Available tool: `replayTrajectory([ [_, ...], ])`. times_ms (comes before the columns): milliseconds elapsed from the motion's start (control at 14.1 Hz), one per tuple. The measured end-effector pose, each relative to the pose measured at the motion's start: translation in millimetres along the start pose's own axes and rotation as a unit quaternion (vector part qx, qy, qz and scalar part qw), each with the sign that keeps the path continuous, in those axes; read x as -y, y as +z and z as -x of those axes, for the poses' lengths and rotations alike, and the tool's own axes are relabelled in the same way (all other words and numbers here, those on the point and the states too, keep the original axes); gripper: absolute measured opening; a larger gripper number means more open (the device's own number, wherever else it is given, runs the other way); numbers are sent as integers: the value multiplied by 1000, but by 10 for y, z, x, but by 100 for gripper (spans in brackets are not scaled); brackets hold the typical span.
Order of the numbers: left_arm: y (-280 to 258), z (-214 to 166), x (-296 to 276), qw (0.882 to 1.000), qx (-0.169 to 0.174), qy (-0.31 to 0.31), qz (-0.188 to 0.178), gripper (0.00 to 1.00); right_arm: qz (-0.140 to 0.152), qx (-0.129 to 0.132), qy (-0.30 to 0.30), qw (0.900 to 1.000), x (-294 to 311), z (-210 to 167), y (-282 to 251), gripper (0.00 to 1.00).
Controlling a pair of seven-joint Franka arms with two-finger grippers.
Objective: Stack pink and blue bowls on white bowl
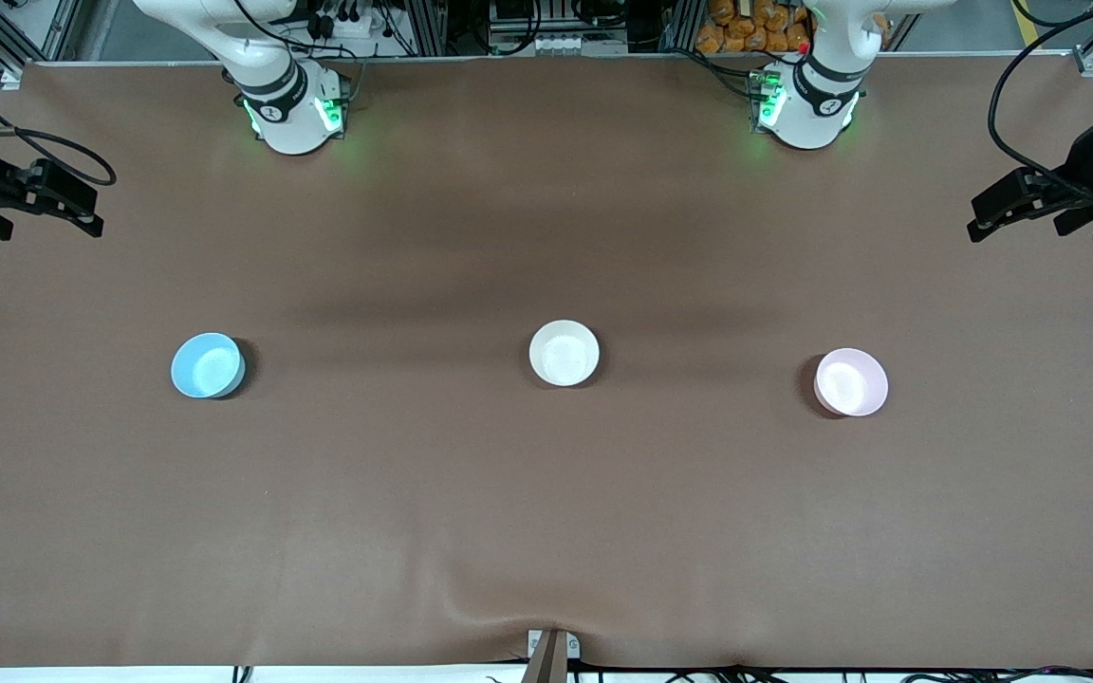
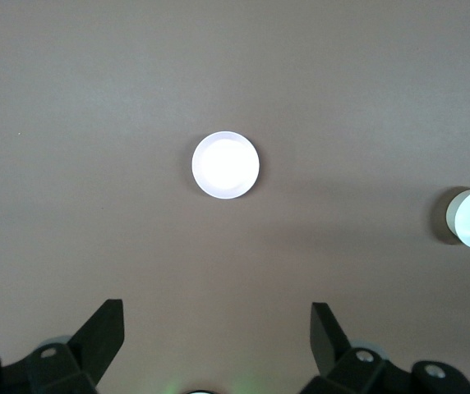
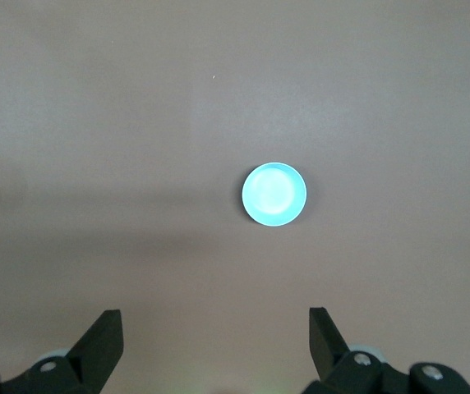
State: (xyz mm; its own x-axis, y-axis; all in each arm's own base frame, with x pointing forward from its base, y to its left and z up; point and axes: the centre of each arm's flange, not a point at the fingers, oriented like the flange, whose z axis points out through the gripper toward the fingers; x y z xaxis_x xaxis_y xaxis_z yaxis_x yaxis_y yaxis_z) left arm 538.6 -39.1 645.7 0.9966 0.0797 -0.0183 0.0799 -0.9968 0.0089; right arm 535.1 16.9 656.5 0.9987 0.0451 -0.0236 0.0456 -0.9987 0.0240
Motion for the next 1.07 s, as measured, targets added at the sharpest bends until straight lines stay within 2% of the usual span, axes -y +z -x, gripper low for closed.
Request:
replayTrajectory([
  [427,5,-9,80,1000,2,-6,-6,100,0,0,0,1000,-3,0,0,100],
  [640,193,-94,146,1000,21,-10,-10,100,0,0,0,1000,-4,0,0,100],
  [782,524,-262,339,999,37,-27,-10,100,0,0,1,1000,-5,0,0,100],
  [1066,1572,-466,568,998,37,-42,-8,100,0,0,1,1000,-6,0,0,100],
])
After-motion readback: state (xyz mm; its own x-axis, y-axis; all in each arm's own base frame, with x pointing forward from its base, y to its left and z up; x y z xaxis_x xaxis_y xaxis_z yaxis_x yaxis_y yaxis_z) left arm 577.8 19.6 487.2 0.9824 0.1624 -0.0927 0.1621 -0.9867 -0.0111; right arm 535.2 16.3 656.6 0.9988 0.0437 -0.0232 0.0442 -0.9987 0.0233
